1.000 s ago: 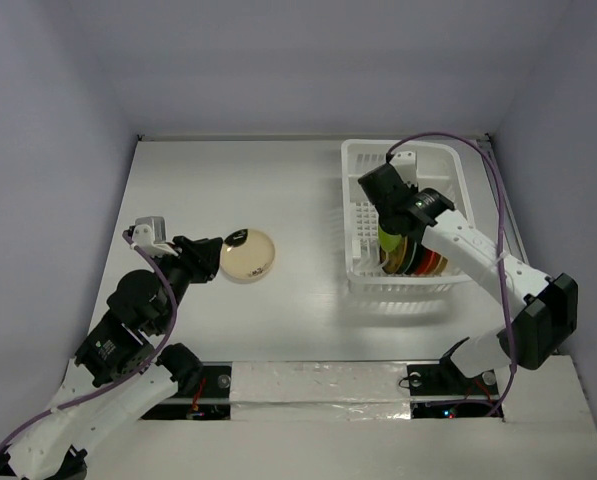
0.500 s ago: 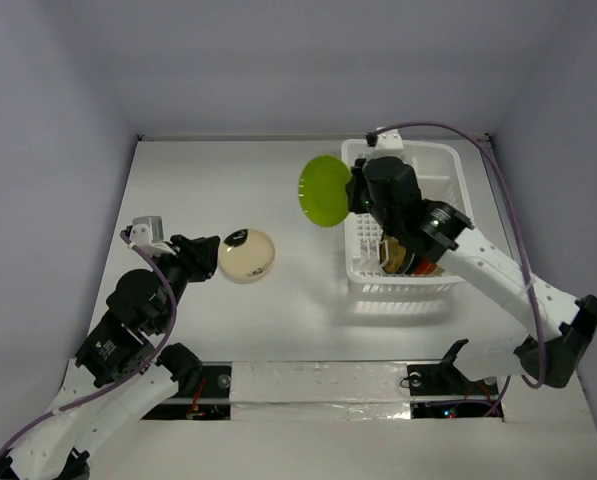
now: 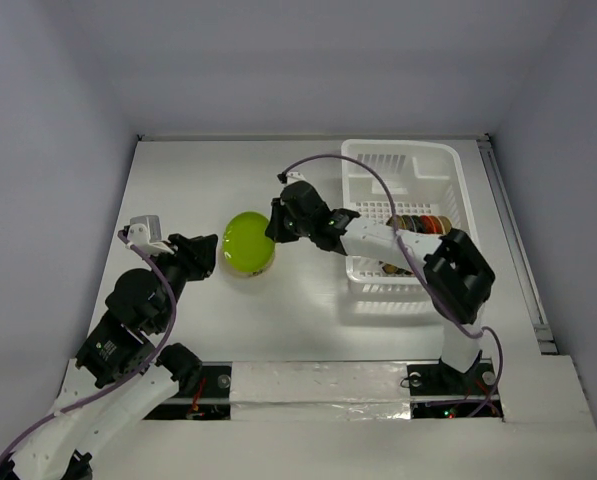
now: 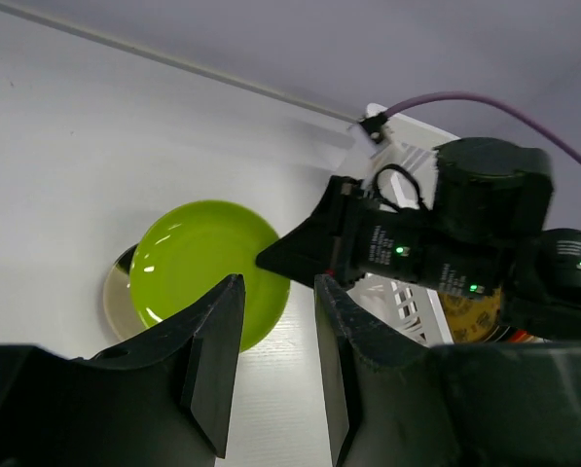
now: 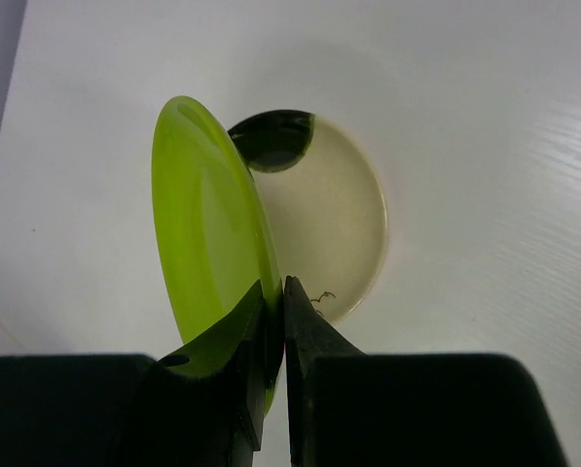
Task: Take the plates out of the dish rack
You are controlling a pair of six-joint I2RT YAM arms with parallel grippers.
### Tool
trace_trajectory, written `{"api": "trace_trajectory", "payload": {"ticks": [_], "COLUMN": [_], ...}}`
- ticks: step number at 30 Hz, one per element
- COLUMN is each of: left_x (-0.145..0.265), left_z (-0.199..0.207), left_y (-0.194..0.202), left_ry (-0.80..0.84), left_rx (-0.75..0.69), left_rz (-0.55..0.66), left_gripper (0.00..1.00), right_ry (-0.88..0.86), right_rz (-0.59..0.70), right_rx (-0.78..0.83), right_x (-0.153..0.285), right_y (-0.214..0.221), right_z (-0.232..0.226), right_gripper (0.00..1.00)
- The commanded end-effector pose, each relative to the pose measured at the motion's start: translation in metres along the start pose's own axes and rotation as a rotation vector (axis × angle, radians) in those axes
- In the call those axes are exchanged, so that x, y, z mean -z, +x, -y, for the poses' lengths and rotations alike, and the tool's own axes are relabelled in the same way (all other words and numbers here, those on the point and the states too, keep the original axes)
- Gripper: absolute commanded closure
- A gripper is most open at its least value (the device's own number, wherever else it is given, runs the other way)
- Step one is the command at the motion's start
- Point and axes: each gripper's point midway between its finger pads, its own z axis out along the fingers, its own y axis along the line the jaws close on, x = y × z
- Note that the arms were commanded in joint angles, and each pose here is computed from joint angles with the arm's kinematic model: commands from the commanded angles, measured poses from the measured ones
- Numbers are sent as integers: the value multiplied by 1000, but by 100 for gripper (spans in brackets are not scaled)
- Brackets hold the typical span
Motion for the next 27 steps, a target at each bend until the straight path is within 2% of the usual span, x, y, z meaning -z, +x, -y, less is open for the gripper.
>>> {"api": "trace_trajectory", "payload": {"ticks": [1,5,8,10,14,15,18,22,24,26,27], "left_x": [-1,-1,-1,-1,-1,-1,-1,0,0,0,1], "left_z": [5,6,6,7,5,5,6,7,7,7,7], "left_y": [-8,-8,-8,-8,-8,-8,-8,-8,-9,-9,-9], "left_ry": [26,31,34,36,30,33,37,42,44,45,46], "left_rx": [4,3,3,4,3,4,5,7,6,6,7], "left_rz": [36,35,34,32,34,36,34,36,36,36,37], "left_gripper": [68,68,68,68,68,68,68,68,68,68,68], "right_ry": [-141,-126,-113,-101,-33,-15,21,63,106,129,167], "right_rz": [73,-3,2,-7,9,15,14,40,48,84,109], "right_rx": [-65,-82,-95,-105,-113,-111,-91,-52,-14,-2,11], "right_x": [-7,-30,-39,-42,-43,-43,-36,-21,-11,8,16], "right_y": [-27,2,7,14,16,16,15,1,-3,-19,-25], "right_z": [-43,-33,-27,-22,-7,-4,3,7,10,10,18], "right_gripper": [100,98,96,90,66,52,33,16,13,14,25]}}
